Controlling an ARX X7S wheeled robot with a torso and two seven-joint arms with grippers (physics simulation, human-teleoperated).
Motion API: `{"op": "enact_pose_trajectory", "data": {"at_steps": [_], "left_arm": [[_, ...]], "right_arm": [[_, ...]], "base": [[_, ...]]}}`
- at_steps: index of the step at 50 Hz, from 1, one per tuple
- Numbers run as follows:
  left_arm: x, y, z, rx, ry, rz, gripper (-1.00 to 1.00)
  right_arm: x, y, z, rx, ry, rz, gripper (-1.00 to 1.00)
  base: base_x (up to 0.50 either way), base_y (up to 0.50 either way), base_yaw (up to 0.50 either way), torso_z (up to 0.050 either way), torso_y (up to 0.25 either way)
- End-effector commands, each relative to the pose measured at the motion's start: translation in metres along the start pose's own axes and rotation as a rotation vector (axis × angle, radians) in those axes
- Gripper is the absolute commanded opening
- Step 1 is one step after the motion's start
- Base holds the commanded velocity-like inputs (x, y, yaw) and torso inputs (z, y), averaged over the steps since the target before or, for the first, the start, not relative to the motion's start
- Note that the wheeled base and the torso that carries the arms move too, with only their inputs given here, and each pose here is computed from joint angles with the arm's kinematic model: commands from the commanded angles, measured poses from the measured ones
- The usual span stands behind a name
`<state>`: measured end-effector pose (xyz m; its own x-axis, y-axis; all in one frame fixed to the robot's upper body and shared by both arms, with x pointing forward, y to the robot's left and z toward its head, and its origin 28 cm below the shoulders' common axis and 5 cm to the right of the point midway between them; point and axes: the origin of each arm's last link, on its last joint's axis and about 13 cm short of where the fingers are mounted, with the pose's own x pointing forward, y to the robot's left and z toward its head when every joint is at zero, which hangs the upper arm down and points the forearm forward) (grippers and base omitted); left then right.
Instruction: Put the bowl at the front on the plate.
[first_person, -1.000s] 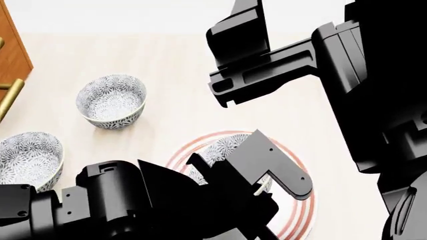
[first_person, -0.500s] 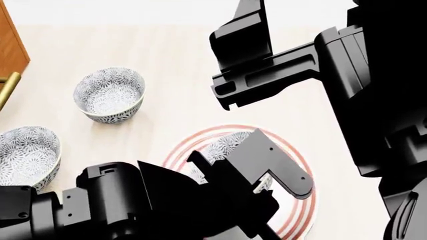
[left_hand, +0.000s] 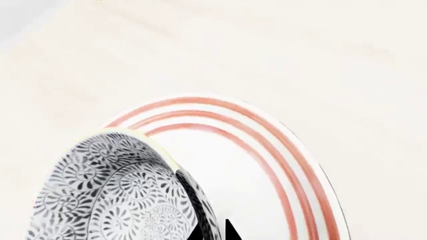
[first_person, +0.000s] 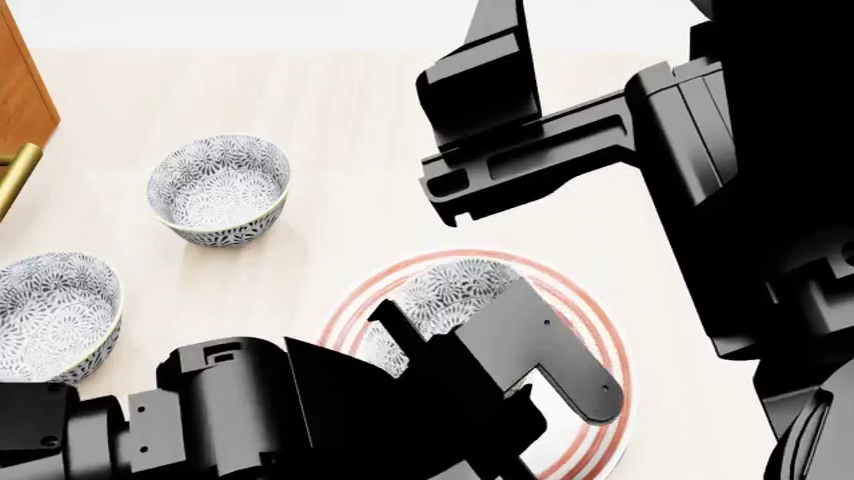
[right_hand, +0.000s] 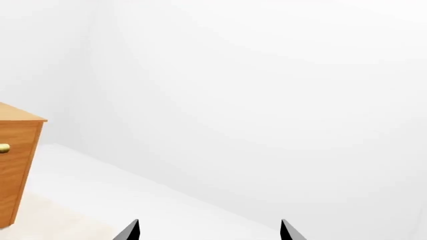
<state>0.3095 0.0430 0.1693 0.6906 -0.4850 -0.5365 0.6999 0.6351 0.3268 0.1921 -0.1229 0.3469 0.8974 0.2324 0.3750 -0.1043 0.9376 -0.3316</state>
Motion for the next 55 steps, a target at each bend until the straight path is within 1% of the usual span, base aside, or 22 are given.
{"op": "enact_pose_trajectory", "data": {"at_steps": [1,4,9,10,11,12,13,16,28,38,42,43,45,55], "left_arm": [[0.002,0.001,-0.004,0.074,-0.001,0.066,-1.0],[0.002,0.001,-0.006,0.103,-0.002,0.079,-1.0],[0.001,0.001,-0.005,0.113,-0.003,0.084,-1.0],[0.002,0.0,-0.007,0.133,-0.004,0.093,-1.0],[0.002,0.0,-0.007,0.131,-0.002,0.09,-1.0],[0.002,0.001,-0.009,0.157,0.0,0.108,-1.0],[0.002,0.0,-0.008,0.146,0.001,0.1,-1.0],[0.003,0.001,-0.009,0.164,-0.002,0.103,-1.0],[0.001,-0.002,-0.008,0.177,-0.011,0.085,-1.0],[0.001,-0.004,-0.01,0.177,0.01,0.053,-1.0],[0.001,-0.004,-0.012,0.201,0.021,0.058,-1.0],[0.001,-0.003,-0.014,0.225,0.027,0.066,-1.0],[0.001,-0.003,-0.013,0.212,0.026,0.063,-1.0],[0.003,-0.002,-0.016,0.225,0.034,0.076,-1.0]], "right_arm": [[-0.002,0.0,0.0,0.0,-0.003,0.001,1.0],[-0.003,0.0,0.0,0.001,-0.005,0.001,1.0],[-0.003,0.001,-0.001,0.002,-0.006,0.005,1.0],[-0.002,0.001,-0.001,0.002,-0.007,0.008,1.0],[-0.002,0.001,-0.001,0.003,-0.007,0.01,1.0],[-0.002,0.001,-0.001,0.002,-0.006,0.013,1.0],[-0.002,0.001,-0.001,0.002,-0.006,0.014,1.0],[-0.003,0.001,-0.001,0.004,-0.007,0.017,1.0],[-0.007,0.001,-0.002,0.005,-0.013,0.014,1.0],[-0.01,0.001,-0.003,0.009,-0.013,0.009,1.0],[-0.011,0.001,-0.005,0.009,-0.011,0.007,1.0],[-0.011,0.001,-0.005,0.01,-0.011,0.005,1.0],[-0.012,0.001,-0.005,0.01,-0.012,0.004,1.0],[-0.012,0.001,-0.006,0.012,-0.013,0.007,1.0]], "base": [[0.0,0.0,0.0,0.0,0.0],[0.0,0.0,0.0,0.0,0.0],[0.0,0.0,0.0,0.0,0.0],[0.0,0.0,0.0,0.0,0.0],[0.0,0.0,0.0,0.0,0.0],[0.0,0.0,0.0,0.0,0.0],[0.0,0.0,0.0,0.0,0.0],[0.0,0.0,0.0,0.0,0.0],[0.0,0.0,0.0,0.0,0.0],[0.0,0.0,0.0,0.0,0.002],[0.0,0.0,0.0,0.0,0.0],[0.0,0.0,0.0,0.0,0.0],[0.0,0.0,0.0,0.0,0.0],[0.0,0.0,0.0,0.0,0.0]]}}
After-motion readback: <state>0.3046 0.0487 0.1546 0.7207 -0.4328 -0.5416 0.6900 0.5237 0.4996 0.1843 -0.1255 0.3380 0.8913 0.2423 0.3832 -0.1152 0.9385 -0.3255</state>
